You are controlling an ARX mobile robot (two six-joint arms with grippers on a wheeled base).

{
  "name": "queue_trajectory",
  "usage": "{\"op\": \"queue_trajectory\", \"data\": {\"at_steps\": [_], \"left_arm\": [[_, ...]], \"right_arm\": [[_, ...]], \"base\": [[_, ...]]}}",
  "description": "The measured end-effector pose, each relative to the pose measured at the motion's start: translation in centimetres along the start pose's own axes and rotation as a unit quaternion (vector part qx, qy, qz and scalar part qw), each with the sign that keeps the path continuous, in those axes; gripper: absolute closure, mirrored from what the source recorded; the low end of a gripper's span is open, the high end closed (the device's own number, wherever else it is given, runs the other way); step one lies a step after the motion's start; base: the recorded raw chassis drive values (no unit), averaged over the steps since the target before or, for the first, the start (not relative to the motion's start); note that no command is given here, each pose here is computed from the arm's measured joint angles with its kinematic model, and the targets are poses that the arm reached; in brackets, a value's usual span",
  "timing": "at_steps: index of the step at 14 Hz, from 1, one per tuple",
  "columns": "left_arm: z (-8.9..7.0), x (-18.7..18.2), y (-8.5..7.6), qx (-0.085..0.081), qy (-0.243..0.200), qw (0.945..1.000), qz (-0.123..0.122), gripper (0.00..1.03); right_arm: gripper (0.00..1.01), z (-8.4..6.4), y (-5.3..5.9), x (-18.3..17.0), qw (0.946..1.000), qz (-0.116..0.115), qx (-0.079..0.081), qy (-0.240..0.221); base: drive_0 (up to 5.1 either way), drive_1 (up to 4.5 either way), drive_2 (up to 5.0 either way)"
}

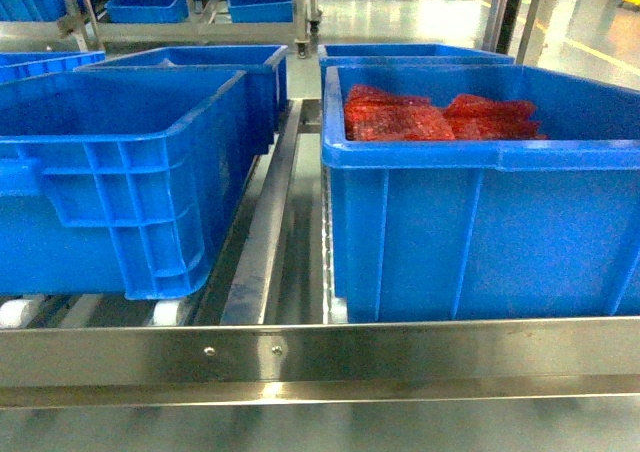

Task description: Pick blue part to blue bin on bottom shelf

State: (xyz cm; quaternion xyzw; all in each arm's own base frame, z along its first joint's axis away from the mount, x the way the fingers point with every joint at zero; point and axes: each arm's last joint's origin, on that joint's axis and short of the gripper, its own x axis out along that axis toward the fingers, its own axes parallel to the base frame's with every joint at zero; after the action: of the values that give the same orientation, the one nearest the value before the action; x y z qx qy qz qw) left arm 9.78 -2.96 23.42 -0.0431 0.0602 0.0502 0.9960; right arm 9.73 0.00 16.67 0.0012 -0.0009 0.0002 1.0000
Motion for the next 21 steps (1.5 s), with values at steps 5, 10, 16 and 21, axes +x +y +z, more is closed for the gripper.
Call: {"op": "queue_trajectory", "data": {"at_steps": [5,10,16,21], "left_arm": [[0.02,-0.01,0.01,-0.001,-0.001,1.0000,0.000,0.60],[0.02,-0.01,0.00,-0.001,-0.001,1.0000,0.000,0.60],[0.00,0.04,-0.02,0.000,0.000,1.0000,0.000,0.60],[0.01,0.01,-0.01,0.000,0.000,1.0000,0.000,0.60]], "right_arm": [[0.03,0.01,0.00,0.00,1.0000,0.000,0.000,-0.001],[0.03,0.01,0.00,0.00,1.0000,0.000,0.000,-0.001],[0.03,0.00,0.00,0.00,1.0000,0.000,0.000,0.000],[0.03,0.01,0.00,0.00,1.0000,0.000,0.000,0.000]], "base": [[-0.1,3.99,-4.2],[-0.1,4.28,-4.4],[0.0,1.43,-1.5],[0.0,0.00,0.0]]}}
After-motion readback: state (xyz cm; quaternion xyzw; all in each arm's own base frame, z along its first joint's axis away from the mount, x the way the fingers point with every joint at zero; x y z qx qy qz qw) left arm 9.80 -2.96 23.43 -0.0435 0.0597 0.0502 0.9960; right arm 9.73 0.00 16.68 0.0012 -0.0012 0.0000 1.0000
